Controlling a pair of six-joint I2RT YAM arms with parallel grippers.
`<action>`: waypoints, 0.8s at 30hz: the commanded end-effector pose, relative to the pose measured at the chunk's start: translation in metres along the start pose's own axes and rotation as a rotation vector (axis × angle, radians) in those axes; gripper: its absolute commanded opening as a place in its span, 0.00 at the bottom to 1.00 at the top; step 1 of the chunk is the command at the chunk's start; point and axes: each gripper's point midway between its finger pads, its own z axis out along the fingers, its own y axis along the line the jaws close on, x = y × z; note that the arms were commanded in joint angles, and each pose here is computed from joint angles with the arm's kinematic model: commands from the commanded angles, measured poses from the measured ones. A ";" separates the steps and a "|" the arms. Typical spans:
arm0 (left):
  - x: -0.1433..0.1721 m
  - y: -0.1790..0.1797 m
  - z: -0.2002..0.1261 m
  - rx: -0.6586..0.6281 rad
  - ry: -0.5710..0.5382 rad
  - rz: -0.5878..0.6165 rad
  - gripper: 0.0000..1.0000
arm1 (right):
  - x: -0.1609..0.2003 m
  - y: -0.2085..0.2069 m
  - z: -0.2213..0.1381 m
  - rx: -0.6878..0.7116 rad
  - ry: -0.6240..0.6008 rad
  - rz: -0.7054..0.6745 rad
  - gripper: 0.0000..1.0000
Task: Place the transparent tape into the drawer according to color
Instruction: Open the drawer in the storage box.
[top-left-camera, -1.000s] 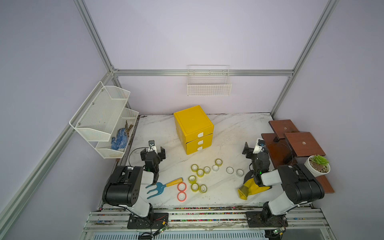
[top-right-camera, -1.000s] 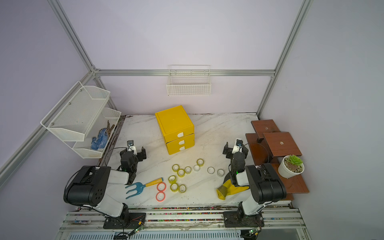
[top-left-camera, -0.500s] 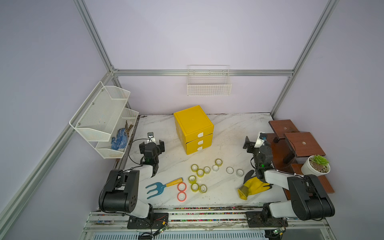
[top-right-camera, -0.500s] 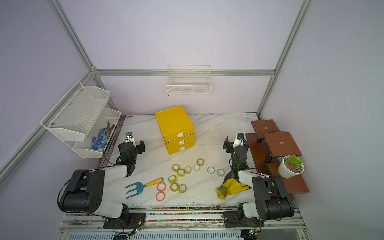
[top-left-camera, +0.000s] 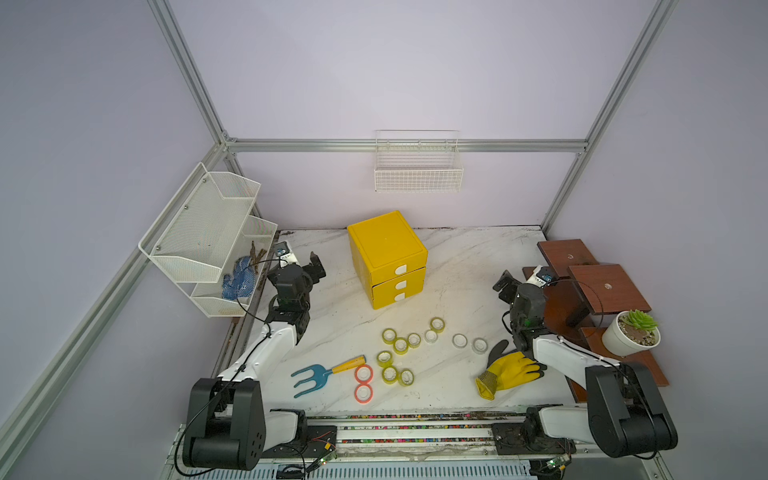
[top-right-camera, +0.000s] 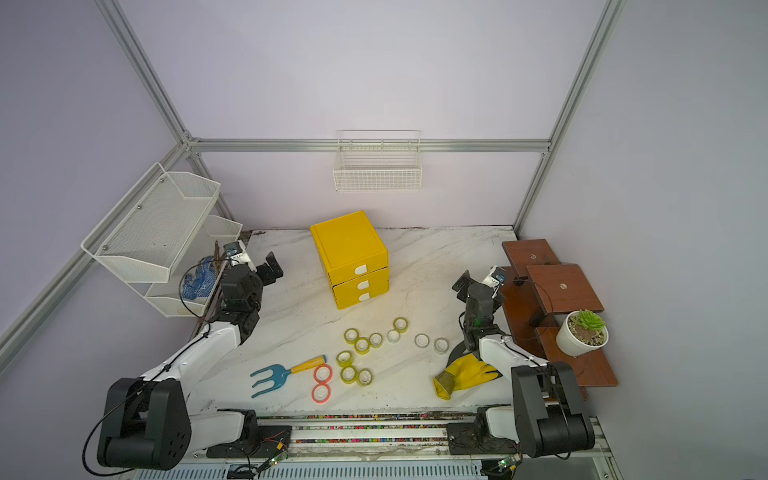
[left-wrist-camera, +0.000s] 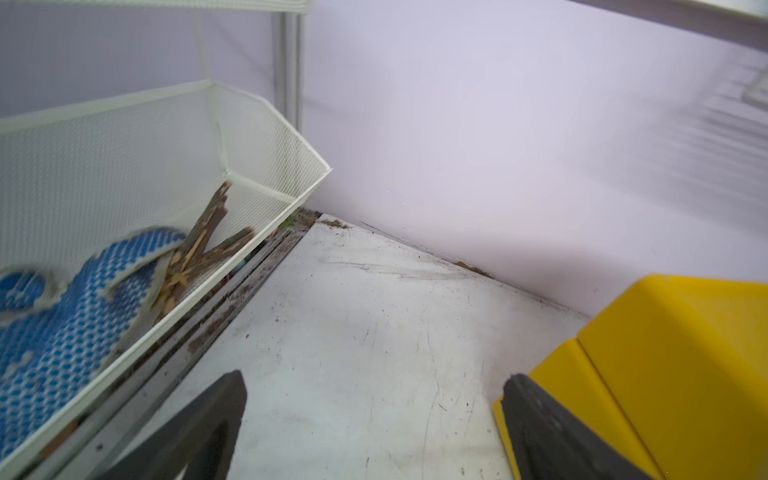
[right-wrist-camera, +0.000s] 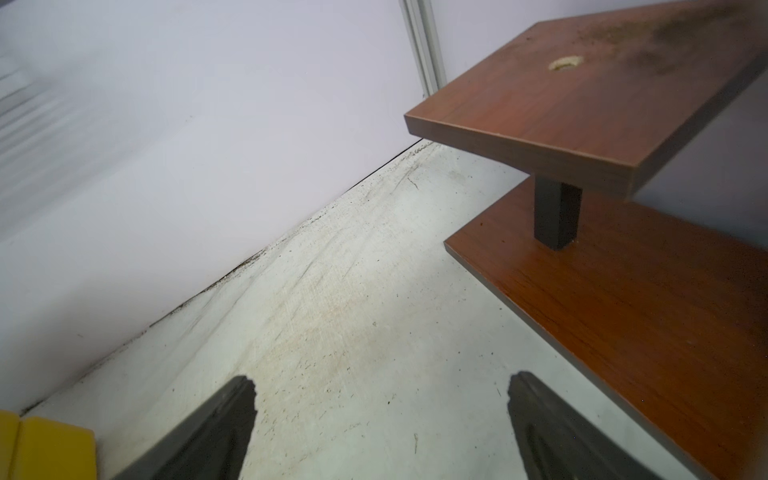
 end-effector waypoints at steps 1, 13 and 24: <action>-0.006 0.014 -0.007 -0.058 -0.009 -0.188 1.00 | 0.003 0.012 0.000 -0.066 0.051 0.117 1.00; -0.014 -0.081 -0.022 0.350 0.230 -0.260 1.00 | 0.038 0.125 -0.036 -0.570 0.443 0.077 0.96; -0.001 -0.131 -0.050 0.536 0.358 -0.202 1.00 | 0.073 0.231 -0.078 -0.815 0.578 -0.049 0.73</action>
